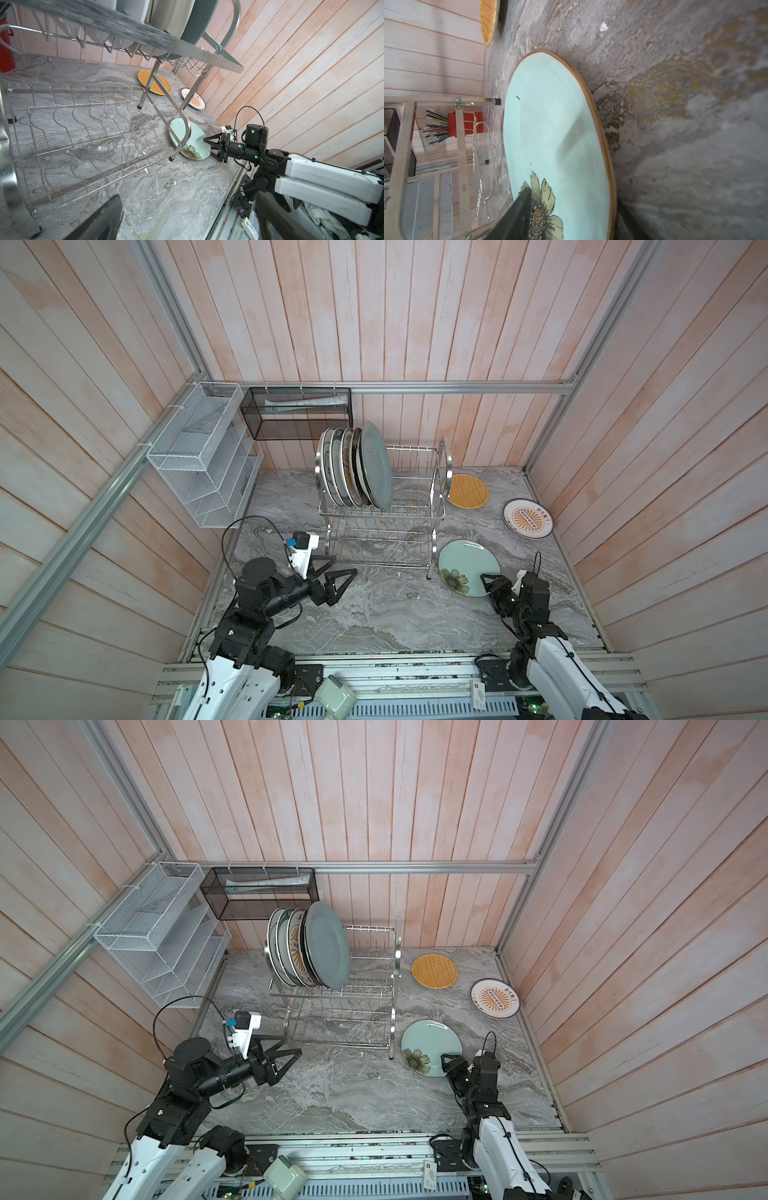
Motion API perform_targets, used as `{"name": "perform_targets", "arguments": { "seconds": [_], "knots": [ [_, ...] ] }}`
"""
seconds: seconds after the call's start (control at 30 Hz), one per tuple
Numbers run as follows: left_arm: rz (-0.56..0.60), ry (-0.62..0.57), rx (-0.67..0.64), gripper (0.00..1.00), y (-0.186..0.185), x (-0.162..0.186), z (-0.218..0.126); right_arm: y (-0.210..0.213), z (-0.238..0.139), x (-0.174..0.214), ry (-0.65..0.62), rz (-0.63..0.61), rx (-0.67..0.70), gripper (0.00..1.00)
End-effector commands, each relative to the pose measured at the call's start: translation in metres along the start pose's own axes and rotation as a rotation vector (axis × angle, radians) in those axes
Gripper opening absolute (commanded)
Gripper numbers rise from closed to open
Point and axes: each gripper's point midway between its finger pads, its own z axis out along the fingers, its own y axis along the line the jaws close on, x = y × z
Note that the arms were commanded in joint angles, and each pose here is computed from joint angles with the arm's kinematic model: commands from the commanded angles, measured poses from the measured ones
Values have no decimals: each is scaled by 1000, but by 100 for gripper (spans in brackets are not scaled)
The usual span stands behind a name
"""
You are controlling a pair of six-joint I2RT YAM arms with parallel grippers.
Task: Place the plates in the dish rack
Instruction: 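Move the right gripper over the pale green plate while the left holds still, then grip the pale green plate's edge with the right gripper and tilt it up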
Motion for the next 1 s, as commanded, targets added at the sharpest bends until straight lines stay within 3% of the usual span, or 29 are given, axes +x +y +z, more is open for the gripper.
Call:
{"name": "perform_targets", "arguments": {
  "seconds": [0.0,0.17,0.47,0.7,0.97],
  "knots": [
    [7,6,-7,100,2,4,0,-40,3,18,31,77,125,54],
    [8,5,-5,100,2,4,0,-45,5,17,27,110,159,39],
    [10,1,-8,100,2,3,0,-45,6,17,20,158,166,28],
    [6,2,-17,100,4,3,0,-43,6,16,7,175,142,0],
    [-1,-13,-53,100,8,0,-2,-8,-1,1,-32,103,43,0]
  ]
}}
